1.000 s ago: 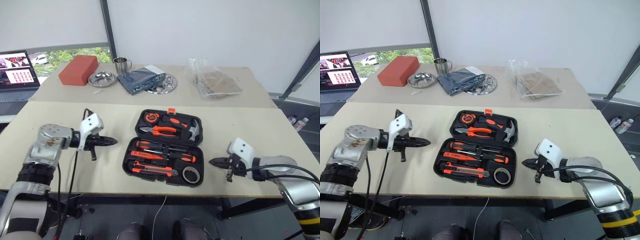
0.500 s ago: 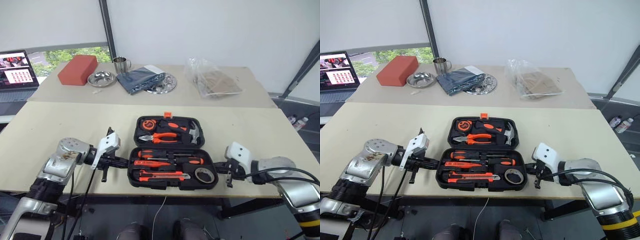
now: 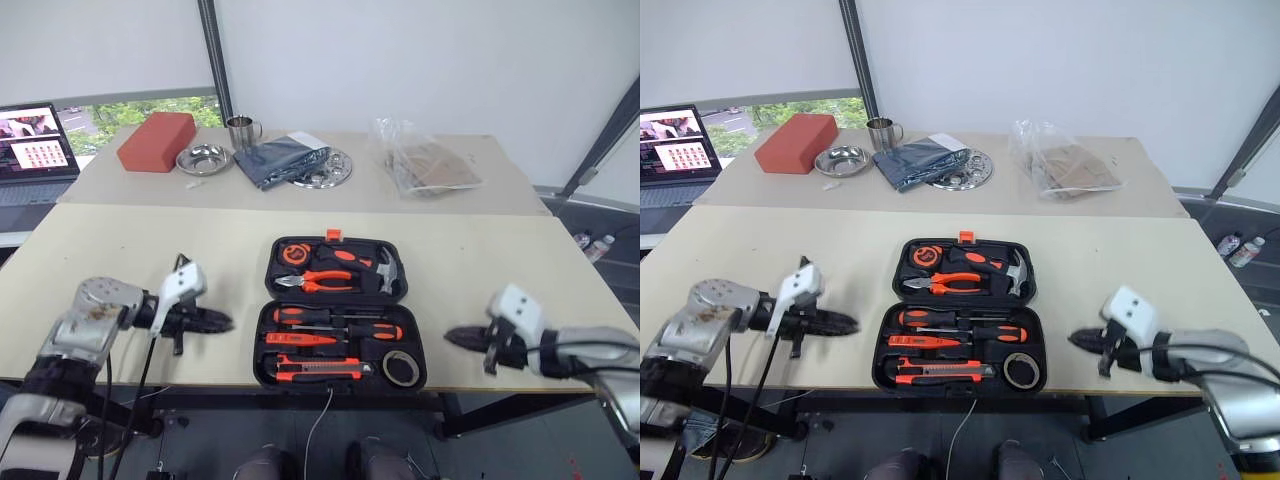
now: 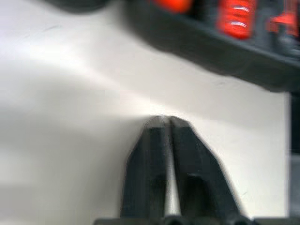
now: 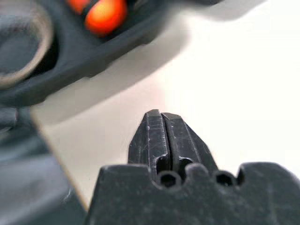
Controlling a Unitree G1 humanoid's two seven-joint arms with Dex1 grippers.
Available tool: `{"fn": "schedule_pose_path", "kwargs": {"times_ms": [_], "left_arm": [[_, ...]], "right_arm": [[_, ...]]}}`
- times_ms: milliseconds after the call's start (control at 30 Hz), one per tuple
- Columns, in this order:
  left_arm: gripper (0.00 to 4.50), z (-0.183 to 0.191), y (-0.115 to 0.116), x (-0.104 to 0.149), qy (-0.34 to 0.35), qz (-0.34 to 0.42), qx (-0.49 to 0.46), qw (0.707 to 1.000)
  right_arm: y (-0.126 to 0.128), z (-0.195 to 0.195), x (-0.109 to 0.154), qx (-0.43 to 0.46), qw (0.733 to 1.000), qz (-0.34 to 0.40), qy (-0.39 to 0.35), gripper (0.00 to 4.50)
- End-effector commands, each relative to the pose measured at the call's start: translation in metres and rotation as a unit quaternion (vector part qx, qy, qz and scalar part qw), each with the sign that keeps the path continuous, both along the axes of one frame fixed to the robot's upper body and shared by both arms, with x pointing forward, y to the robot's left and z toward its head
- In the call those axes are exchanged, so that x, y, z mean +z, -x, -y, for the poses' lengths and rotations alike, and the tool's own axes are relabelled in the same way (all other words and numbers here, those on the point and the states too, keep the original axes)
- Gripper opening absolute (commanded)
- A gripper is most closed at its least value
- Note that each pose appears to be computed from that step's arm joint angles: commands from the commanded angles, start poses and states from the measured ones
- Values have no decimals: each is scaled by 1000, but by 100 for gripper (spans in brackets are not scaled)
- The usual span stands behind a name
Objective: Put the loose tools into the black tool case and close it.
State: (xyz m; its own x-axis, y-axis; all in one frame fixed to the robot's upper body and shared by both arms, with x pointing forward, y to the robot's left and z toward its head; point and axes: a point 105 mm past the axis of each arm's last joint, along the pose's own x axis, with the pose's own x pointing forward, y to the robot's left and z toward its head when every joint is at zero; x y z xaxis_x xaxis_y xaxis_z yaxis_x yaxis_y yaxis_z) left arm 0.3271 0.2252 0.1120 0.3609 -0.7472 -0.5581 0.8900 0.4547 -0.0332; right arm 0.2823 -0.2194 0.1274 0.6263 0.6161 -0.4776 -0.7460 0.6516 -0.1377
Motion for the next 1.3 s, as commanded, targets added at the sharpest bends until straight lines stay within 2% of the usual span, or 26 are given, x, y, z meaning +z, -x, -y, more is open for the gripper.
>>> {"fn": "schedule_pose_path", "kwargs": {"times_ms": [33, 67, 133, 233, 267, 400, 433, 500, 533, 633, 667, 733, 767, 800, 933, 1033, 1133, 1233, 1300], "left_arm": [[228, 5, -36, 25, 75, -11, 101, 992], [252, 11, -44, 29, 100, -29, 123, 987], [338, 30, -60, 35, 143, -63, 158, 975], [439, 54, -72, 39, 169, -102, 182, 963], [450, 63, -72, 37, 166, -115, 175, 964], [450, 81, -71, 20, 126, -129, 165, 970], [450, 82, -71, 17, 121, -129, 164, 971], [450, 82, -71, 12, 114, -129, 164, 971], [395, 81, -70, 11, 111, -130, 162, 972], [307, 79, -67, 8, 110, -135, 162, 971], [258, 78, -66, 7, 111, -136, 163, 971], [204, 77, -65, 8, 117, -138, 165, 970], [164, 77, -65, 9, 122, -138, 166, 969], [135, 77, -65, 10, 125, -138, 166, 968], [7, 89, -64, 31, 174, -108, 139, 969], [2, 95, -66, 47, 197, -57, 119, 971], [2, 103, -68, 81, 219, 67, 84, 970], [2, 107, -71, 107, 233, 194, 69, 950], [2, 109, -72, 113, 235, 235, 71, 940]], "right_arm": [[-26, -13, 28, -41, 995, -3, -88, 191], [-35, -17, 32, -51, 993, -8, -103, 219], [-55, -26, 35, -74, 990, -18, -118, 295], [-78, -32, 33, -109, 987, -31, -112, 389], [-86, -31, 28, -128, 985, -39, -107, 419], [-102, -35, 10, -162, 980, -69, -88, 419], [-103, -36, 7, -164, 980, -72, -86, 364], [-106, -38, 5, -166, 980, -74, -82, 312], [-107, -40, 4, -166, 980, -73, -82, 267], [-108, -45, 6, -165, 980, -71, -90, 177], [-109, -46, 6, -165, 979, -70, -94, 128], [-108, -49, 6, -164, 979, -68, -95, 71], [-108, -50, 6, -163, 980, -66, -95, 25], [-108, -51, 6, -163, 980, -65, -95, 3], [-114, -55, 28, -158, 981, -9, -109, 0], [-117, -58, 49, -153, 980, 44, -119, 0], [-122, -55, 91, -169, 964, 146, -141, 0], [-117, -51, 115, -161, 952, 228, -126, 0], [-112, -45, 125, -168, 940, 266, -129, 0]]}}
